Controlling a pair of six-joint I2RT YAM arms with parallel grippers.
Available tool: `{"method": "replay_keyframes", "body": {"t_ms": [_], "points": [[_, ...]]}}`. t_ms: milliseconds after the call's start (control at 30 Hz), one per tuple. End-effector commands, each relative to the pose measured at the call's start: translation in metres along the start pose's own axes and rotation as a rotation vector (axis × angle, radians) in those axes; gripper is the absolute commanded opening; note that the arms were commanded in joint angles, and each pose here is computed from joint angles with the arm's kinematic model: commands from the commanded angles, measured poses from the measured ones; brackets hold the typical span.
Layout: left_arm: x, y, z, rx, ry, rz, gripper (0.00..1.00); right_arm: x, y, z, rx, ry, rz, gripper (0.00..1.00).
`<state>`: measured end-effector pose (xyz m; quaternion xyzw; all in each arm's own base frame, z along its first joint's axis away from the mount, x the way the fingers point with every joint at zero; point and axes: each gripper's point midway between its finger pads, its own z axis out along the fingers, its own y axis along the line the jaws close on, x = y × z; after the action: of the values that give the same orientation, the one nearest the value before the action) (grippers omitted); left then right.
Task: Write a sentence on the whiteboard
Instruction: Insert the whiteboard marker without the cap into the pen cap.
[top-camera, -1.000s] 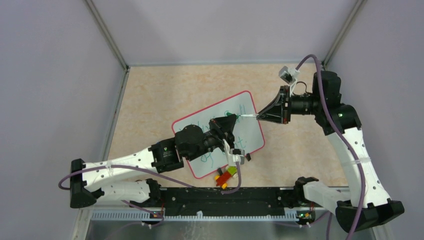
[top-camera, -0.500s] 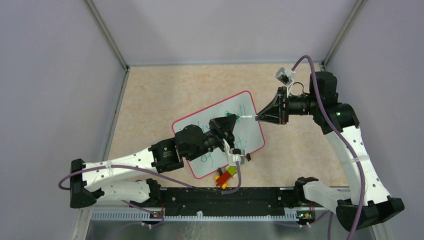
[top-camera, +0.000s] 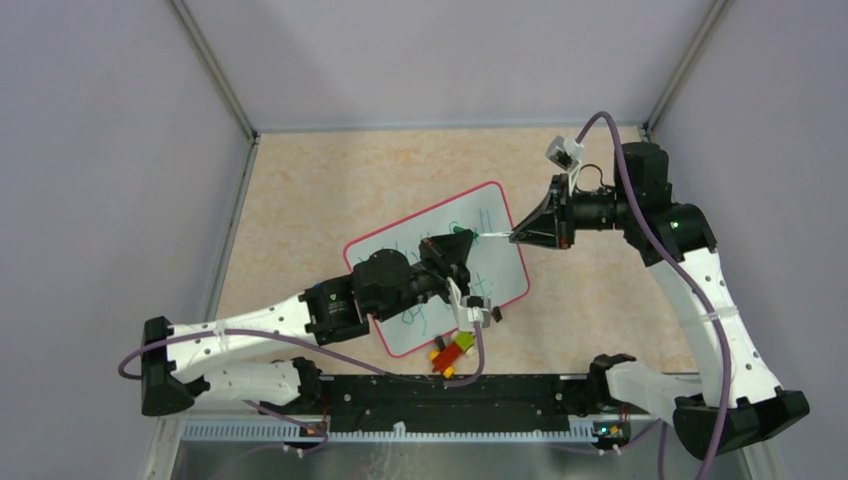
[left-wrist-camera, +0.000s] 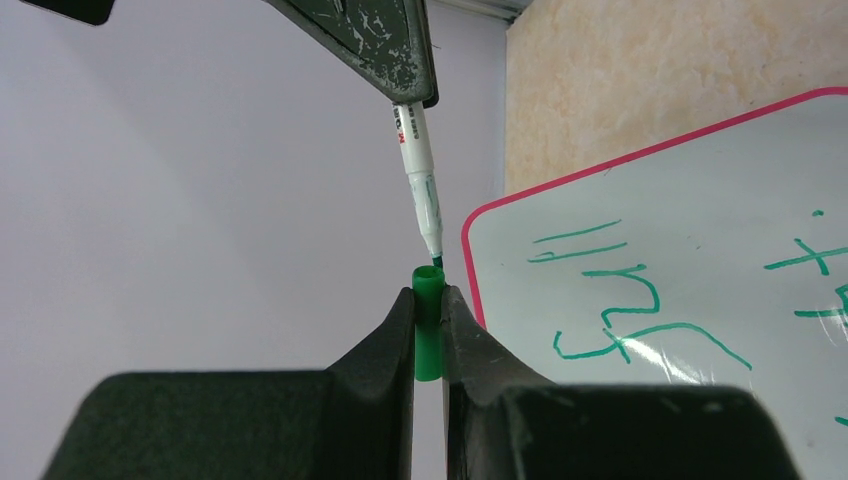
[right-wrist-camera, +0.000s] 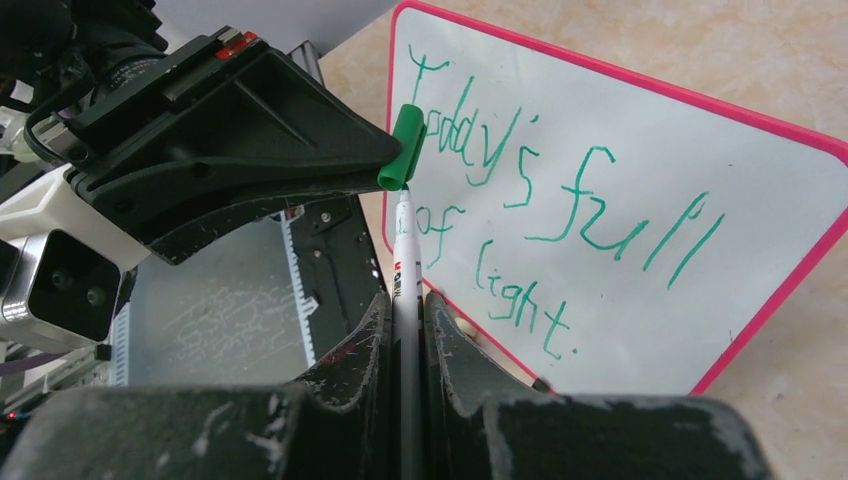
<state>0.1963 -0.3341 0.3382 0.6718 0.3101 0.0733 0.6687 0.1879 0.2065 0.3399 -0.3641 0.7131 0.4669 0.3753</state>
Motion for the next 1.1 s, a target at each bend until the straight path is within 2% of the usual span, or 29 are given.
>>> {"method": "replay_keyframes", "body": {"t_ms": [0, 567, 1067], "points": [[0.005, 0.018, -0.009, -0.040, 0.017, -0.039, 0.00, -0.015, 0.013, -0.008, 0.012, -0.033, -0.103, 0.00], [-0.003, 0.023, -0.001, -0.034, -0.017, -0.062, 0.00, -0.017, 0.012, -0.005, -0.006, -0.033, -0.093, 0.00], [0.002, 0.009, 0.000, 0.028, 0.011, -0.072, 0.00, -0.019, 0.014, -0.005, -0.009, -0.032, -0.106, 0.00]]}}
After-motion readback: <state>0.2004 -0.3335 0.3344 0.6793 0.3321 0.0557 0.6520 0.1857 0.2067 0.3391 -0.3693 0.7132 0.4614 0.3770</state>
